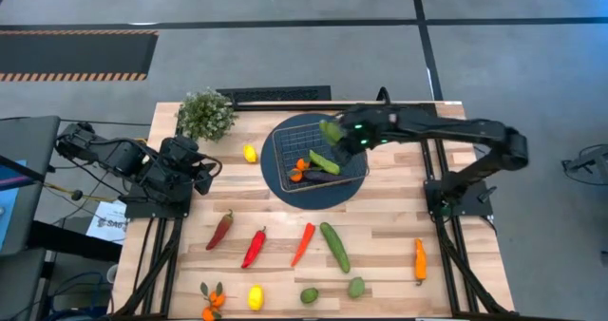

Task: Build produce basket
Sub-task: Put the top cucumber into the basket

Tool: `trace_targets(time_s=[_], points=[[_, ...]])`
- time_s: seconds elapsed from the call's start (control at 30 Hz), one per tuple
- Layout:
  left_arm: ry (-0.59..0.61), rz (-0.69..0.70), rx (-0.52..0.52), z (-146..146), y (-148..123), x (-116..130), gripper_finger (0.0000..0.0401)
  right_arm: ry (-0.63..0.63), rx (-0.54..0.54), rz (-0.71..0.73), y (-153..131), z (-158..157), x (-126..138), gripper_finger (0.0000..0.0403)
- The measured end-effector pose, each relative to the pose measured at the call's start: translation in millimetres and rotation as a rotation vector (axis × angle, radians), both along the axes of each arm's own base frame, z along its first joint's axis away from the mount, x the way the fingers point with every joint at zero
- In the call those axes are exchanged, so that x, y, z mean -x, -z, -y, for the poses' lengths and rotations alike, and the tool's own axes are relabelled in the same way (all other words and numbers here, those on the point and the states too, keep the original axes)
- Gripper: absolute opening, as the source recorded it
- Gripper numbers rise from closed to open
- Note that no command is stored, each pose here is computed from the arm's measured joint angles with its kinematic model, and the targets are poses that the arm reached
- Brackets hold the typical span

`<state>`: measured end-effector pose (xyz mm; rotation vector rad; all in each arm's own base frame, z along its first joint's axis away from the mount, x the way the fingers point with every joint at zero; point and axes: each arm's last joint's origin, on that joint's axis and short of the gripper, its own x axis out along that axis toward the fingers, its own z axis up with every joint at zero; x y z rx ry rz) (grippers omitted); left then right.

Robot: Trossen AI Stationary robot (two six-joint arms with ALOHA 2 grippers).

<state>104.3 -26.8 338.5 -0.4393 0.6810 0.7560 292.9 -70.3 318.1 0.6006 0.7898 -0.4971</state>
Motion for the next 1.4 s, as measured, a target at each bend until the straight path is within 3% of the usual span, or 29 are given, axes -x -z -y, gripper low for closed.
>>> trace_targets(time_s=[0.33, 0.87, 1.1, 1.4], points=[[0.015, -0.013, 0.011, 0, 0, 0, 0.0176, -0.048, -0.021, -0.222, 59, 26, -50, 0.0113], [0.022, -0.020, 0.025, 1, 1, 0, 0.0176, -0.051, -0.072, -0.533, 125, 46, -65, 0.0113], [0.022, -0.020, 0.025, 1, 1, 0, 0.0176, -0.036, -0.034, -0.601, 140, 49, -67, 0.0113], [0.021, -0.019, 0.023, 1, 1, 0, 0.0176, -0.047, -0.027, -0.562, 131, 45, -74, 0.0113]])
